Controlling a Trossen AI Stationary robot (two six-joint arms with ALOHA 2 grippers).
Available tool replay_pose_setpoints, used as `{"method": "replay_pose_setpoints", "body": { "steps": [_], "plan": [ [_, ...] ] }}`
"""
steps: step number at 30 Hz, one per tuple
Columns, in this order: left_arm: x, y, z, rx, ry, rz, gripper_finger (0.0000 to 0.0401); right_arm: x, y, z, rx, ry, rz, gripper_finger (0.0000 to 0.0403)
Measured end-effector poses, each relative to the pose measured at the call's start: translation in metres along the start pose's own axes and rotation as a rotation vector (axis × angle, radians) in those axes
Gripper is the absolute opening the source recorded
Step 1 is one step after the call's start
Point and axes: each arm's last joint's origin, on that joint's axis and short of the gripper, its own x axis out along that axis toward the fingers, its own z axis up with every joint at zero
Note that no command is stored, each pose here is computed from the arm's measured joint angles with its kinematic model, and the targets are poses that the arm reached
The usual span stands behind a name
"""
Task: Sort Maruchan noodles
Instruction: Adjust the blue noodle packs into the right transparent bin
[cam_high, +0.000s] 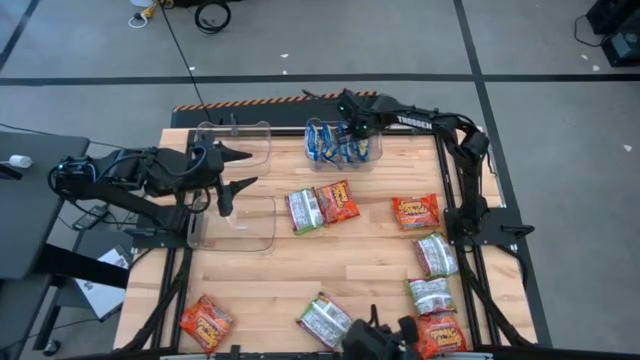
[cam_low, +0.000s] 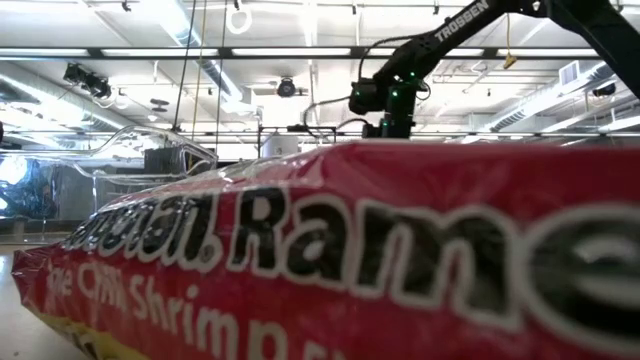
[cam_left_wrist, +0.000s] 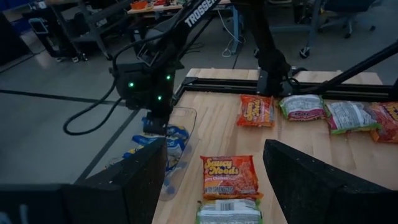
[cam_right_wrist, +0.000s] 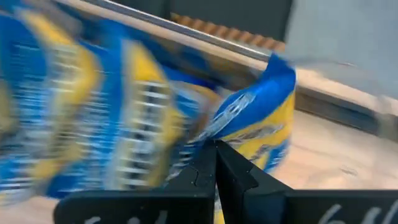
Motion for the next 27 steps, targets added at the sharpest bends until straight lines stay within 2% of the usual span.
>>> {"method": "replay_pose_setpoints", "body": {
  "steps": [6, 12, 15, 19, 23, 27],
  "plan": [
    [0.0, 0.0, 0.0, -0.001, 0.0, 0.0, 0.0272, -0.002, -0.018, -0.008, -0.013, 0.142, -0.088, 0.0011],
    [0.0, 0.0, 0.002, -0.017, -0.015, 0.001, 0.0272, -0.027, -0.004, -0.018, -0.077, 0.167, 0.028, 0.0011],
    [0.0, 0.0, 0.005, -0.05, -0.046, 0.005, 0.0272, -0.033, 0.004, -0.025, -0.104, 0.167, 0.043, 0.0011],
    [-0.001, 0.0, 0.011, -0.103, -0.106, 0.016, 0.0272, -0.017, 0.007, -0.036, -0.159, 0.182, 0.006, 0.0011],
    [0.003, 0.002, 0.02, -0.155, -0.175, 0.07, 0.0272, -0.004, -0.006, -0.041, -0.158, 0.186, -0.07, 0.0011],
    [0.017, 0.006, 0.024, -0.183, -0.195, 0.094, 0.0272, -0.038, -0.007, -0.037, -0.217, 0.103, -0.016, 0.0011]
  ]
}}
